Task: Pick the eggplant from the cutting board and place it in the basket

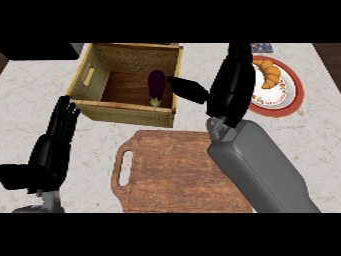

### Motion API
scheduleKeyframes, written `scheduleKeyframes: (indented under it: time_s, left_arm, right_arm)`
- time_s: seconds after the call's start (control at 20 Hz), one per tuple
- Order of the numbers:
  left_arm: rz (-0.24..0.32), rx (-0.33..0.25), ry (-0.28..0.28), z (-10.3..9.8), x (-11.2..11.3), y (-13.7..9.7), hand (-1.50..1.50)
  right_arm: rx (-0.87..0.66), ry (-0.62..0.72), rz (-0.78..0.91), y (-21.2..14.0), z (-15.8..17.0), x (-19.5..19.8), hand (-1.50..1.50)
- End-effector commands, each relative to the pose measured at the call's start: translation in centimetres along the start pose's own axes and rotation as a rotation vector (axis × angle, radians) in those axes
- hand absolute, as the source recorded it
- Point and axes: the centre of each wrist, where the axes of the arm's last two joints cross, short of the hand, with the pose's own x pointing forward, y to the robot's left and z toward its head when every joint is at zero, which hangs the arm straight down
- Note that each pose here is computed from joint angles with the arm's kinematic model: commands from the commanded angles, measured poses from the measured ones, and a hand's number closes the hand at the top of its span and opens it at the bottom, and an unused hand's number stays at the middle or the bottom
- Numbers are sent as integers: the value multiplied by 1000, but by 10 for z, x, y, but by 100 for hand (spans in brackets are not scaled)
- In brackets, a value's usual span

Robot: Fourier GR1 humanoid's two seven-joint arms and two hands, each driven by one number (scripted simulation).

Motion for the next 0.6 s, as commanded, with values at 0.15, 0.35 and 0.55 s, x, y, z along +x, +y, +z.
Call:
scheduleKeyframes:
  time_s: [0.15,0.35,0.55]
  left_arm:
    - [-2,0,2,9,-7,12,0]
    - [15,-24,-4,11,-10,15,0]
    - [1,-22,-8,-2,-11,16,0]
  right_arm:
    - [-102,137,-168,-71,3,-11,-150]
    - [-72,68,-148,-115,15,-26,-150]
    - [-53,66,-269,-133,21,-42,-150]
